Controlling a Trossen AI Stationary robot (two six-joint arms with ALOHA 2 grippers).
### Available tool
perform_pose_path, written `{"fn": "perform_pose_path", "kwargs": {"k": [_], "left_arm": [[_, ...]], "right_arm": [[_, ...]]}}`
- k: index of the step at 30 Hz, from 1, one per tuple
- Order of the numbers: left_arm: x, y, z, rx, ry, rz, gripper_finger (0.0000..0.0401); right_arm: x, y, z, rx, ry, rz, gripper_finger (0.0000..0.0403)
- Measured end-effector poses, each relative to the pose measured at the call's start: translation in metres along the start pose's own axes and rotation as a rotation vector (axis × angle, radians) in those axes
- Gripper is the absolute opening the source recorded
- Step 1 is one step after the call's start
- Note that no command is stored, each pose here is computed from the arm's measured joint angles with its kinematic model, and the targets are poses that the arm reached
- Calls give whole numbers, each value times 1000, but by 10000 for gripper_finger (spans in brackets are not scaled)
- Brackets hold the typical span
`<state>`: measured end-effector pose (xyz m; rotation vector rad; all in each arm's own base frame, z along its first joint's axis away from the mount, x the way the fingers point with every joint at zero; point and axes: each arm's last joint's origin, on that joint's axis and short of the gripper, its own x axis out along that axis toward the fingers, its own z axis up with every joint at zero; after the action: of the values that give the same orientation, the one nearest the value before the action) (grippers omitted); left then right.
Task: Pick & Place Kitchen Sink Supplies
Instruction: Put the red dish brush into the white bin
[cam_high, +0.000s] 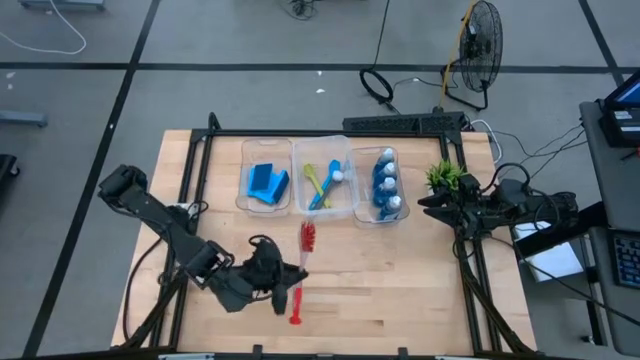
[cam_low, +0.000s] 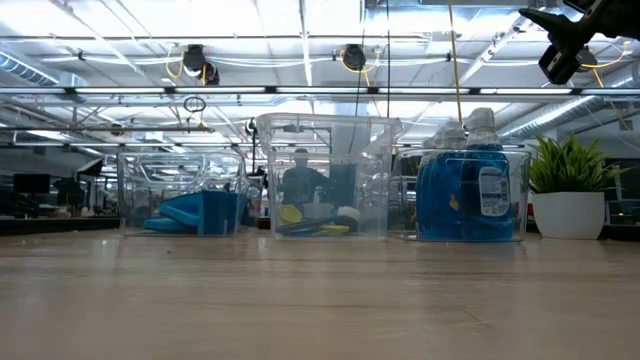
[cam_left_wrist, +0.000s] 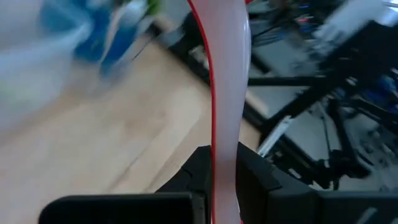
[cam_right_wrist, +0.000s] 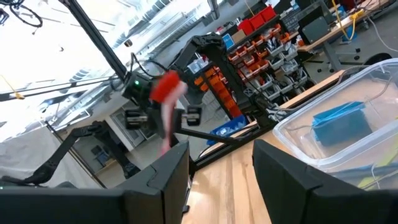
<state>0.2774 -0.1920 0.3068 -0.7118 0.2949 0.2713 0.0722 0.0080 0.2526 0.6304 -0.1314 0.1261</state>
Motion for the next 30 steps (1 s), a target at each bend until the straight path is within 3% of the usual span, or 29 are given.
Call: {"fn": "perform_pose_path", "kwargs": {"k": [12,16,24,30], "left_arm": [[-13,-41,36,334,-351,-318,43],[-21,-48,49,358,-485,-381,43],[-32,-57,58,420,-580,-588,43],[-29,-55,61,394,-580,-584,43]], "right_arm": [[0,0,0,11,0,0,167],[0,0,0,11,0,0,167],[0,0,0,9,0,0,167],[0,0,0,10,1,0,167]]}}
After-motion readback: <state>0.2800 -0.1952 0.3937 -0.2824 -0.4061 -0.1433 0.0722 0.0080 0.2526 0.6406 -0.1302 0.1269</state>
